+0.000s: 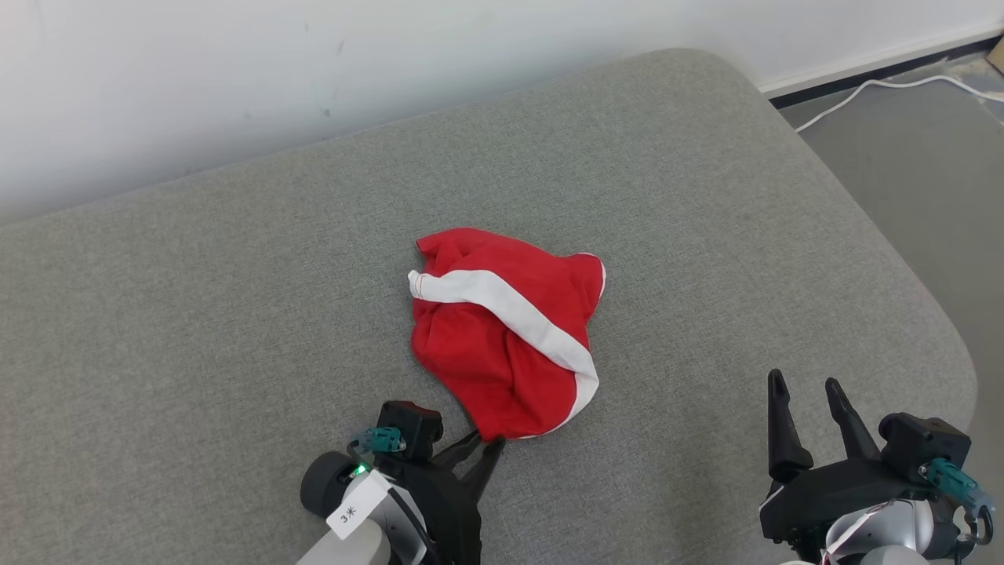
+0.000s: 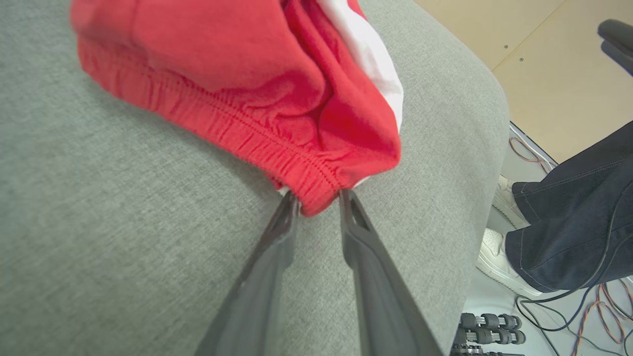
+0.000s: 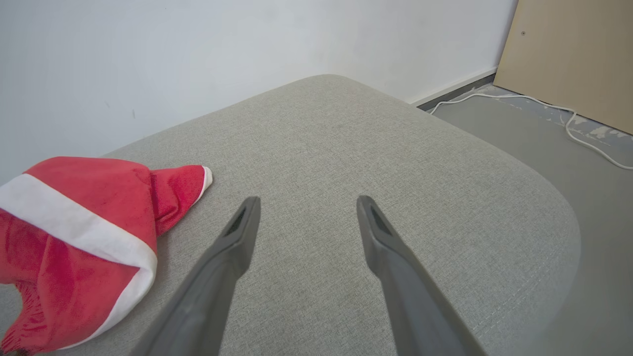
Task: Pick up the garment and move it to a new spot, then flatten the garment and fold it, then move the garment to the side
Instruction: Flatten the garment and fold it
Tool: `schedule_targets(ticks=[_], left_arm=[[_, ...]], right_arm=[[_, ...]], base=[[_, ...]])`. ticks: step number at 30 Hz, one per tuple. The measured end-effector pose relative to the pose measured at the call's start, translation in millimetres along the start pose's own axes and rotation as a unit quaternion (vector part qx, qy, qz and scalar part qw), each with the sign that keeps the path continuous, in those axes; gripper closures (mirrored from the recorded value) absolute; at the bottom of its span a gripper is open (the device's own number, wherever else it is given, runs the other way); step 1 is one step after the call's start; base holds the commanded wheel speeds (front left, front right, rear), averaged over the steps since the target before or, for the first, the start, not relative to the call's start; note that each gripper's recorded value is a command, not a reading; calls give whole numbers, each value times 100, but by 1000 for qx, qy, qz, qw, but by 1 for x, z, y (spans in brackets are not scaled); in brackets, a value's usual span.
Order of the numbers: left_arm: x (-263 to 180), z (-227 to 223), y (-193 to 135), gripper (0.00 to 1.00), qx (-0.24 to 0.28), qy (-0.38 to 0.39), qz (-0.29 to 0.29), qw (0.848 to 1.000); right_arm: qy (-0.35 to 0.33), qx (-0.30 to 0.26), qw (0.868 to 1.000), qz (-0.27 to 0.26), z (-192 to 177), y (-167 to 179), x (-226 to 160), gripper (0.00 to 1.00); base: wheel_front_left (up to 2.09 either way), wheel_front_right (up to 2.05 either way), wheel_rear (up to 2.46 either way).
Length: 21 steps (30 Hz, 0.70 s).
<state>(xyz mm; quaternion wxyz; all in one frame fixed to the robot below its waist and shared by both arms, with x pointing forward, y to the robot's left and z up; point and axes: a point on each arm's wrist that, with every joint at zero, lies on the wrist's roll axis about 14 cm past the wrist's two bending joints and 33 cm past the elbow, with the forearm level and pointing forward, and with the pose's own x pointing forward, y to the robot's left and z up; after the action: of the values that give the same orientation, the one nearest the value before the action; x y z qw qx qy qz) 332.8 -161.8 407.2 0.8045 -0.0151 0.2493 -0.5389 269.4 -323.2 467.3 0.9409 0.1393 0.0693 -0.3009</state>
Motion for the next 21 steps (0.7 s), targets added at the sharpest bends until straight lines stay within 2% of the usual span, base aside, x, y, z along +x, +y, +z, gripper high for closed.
schedule_targets(ticks=[1, 2, 4, 8, 12, 13, 17, 21], left_arm=[[0, 1, 0, 69, 0, -1, 0, 1000], [1, 2, 1, 85, 2, -2, 0, 1000], [1, 4, 0, 100, 4, -4, -1, 1000], [0, 3, -1, 100, 6, -3, -2, 1000], [-3, 26, 12, 100, 15, -34, 15, 999], [-5, 34, 18, 100, 14, -49, 25, 998], [-21, 70, 54, 89, 19, -108, 88, 990], [-41, 101, 76, 89, 44, -151, 132, 979]], right_arm=[[0, 0, 1000, 0, 0, 0, 0, 0], [0, 0, 1000, 0, 0, 0, 0, 0], [0, 0, 1000, -1, -1, -1, 0, 0], [-2, 3, 1000, -6, 0, -4, 1, 0], [-2, 6, 1000, 2, -1, 2, 4, 0], [-1, 6, 1000, 5, -2, 3, 4, 0], [0, 12, 1000, 16, -3, 11, 6, 0], [-1, 15, 999, 31, -4, 20, 7, 0]], base=[[0, 0, 0], [0, 0, 0], [0, 0, 0], [0, 0, 0], [0, 0, 0], [0, 0, 0], [0, 0, 0], [0, 0, 0]])
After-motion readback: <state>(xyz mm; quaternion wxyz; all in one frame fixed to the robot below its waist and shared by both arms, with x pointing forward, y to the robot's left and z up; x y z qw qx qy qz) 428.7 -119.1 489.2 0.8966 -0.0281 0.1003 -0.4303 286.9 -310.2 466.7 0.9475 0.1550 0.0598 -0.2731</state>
